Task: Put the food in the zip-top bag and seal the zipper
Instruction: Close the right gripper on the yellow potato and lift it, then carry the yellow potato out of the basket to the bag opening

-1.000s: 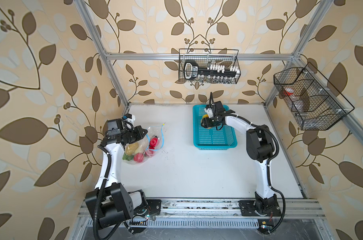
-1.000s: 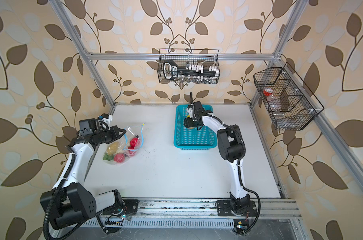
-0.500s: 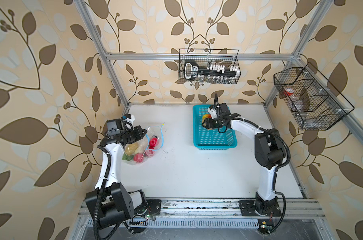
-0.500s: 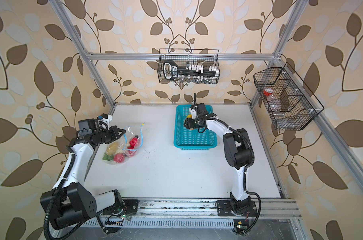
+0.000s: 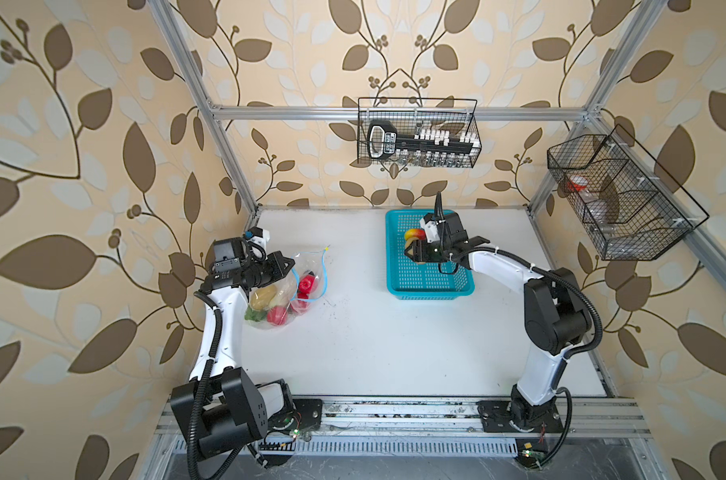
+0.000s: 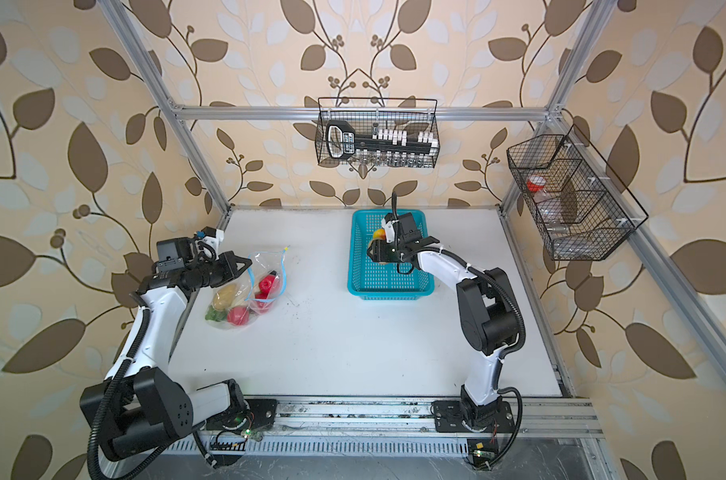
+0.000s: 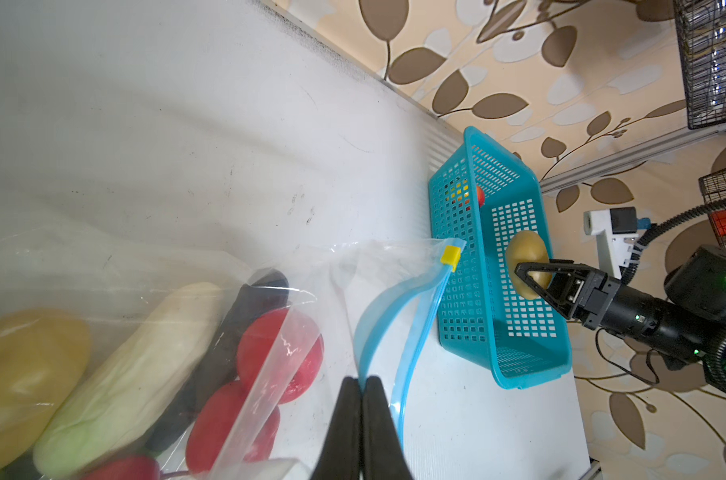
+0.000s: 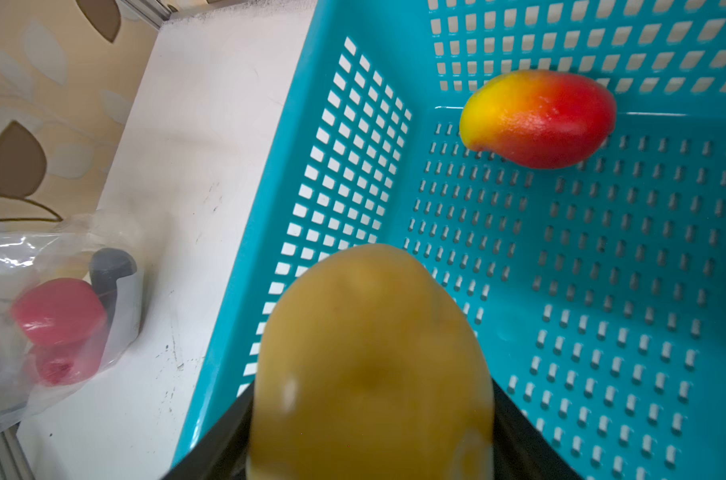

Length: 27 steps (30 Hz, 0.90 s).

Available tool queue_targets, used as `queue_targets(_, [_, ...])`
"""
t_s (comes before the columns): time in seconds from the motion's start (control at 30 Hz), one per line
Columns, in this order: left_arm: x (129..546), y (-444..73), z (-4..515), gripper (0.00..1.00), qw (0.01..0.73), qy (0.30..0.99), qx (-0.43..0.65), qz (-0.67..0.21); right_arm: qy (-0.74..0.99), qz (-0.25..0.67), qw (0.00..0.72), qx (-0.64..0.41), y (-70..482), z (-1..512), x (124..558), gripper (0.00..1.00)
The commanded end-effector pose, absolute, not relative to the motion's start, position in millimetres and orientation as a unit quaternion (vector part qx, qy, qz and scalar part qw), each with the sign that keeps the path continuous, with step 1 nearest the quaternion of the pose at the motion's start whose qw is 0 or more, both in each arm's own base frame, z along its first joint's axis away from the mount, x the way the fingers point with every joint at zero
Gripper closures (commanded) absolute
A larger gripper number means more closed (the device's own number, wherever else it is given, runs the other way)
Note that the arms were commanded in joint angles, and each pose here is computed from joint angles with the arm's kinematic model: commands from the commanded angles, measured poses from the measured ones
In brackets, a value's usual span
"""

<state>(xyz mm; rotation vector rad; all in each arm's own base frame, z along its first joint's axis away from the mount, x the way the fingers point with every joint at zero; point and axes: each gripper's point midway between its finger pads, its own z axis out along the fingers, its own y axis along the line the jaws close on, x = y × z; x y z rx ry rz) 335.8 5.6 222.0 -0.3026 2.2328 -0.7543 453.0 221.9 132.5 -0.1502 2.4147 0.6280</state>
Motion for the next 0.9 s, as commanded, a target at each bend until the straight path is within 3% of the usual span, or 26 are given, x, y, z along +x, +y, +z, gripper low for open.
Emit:
queue_targets(0.0, [333.4, 4.2, 240.3, 1.00, 0.400, 0.862, -0.097, -0.297, 0.897, 0.257, 0.356, -0.047, 225.4, 164.3, 452.0, 0.61])
queue_targets(0.27, [331.4, 2.7, 244.1, 1.00, 0.404, 0.860, -0.093, -0.299, 0.884, 0.274, 0.376, -0.051, 239.7, 189.8, 436.9, 0.63])
queue_targets(0.87, [330.1, 0.8, 247.4, 1.00, 0.403, 0.856, -0.093, -0.309, 0.844, 0.320, 0.417, -0.102, 325.6, 246.4, 370.7, 0.63])
